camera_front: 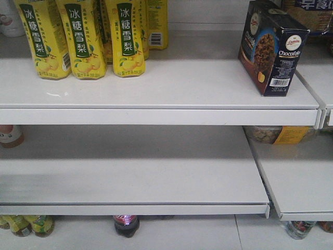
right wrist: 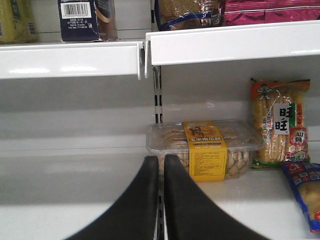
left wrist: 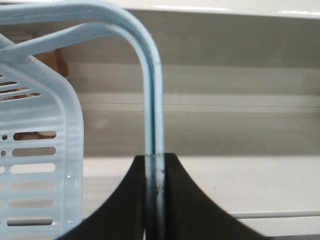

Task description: Left arm holds basket, right arm returns cookies

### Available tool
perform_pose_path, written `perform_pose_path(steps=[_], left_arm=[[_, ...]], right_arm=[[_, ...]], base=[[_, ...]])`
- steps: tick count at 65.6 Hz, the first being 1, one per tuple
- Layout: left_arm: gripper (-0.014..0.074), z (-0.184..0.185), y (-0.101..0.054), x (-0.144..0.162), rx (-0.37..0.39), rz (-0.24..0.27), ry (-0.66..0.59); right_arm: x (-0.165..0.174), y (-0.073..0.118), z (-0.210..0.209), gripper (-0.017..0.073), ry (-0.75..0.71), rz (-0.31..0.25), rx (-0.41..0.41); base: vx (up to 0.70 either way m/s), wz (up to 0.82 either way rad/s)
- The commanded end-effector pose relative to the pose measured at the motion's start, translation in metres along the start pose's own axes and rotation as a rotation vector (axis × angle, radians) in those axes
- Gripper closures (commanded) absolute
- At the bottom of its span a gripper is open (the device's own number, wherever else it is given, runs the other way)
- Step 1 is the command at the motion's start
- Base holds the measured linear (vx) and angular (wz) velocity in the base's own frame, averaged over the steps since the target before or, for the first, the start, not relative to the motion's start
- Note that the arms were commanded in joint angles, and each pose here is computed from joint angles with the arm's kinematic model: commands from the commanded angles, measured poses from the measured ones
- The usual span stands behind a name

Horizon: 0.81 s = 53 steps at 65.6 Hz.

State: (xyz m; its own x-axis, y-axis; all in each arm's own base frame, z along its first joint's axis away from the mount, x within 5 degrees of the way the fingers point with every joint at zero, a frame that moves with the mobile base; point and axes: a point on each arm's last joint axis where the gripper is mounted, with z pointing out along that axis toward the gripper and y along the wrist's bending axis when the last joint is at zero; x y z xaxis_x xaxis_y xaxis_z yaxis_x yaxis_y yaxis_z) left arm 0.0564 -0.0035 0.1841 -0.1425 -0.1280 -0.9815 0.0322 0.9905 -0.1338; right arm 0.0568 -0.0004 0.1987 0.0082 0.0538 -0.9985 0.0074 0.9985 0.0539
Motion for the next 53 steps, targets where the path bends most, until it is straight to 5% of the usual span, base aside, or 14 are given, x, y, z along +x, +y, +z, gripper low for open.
perform_pose_path(steps=[1,53], left_arm=[[0.0596,-0.0045,-0.0022,-0.0191,0.015,0.033,-0.143],[0.0596,-0.0045,-0.0022,-0.0191,0.015,0.033,-0.143]], right_arm=[[-0.0013,-0.0001,-0.0005,0.0565,-0.07,-0.007,-0.002],[-0.0013,-0.0001,-0.0005,0.0565,-0.069,-0.007,-0.002]], base=[[0.0,0.0],[0.0,0.0]])
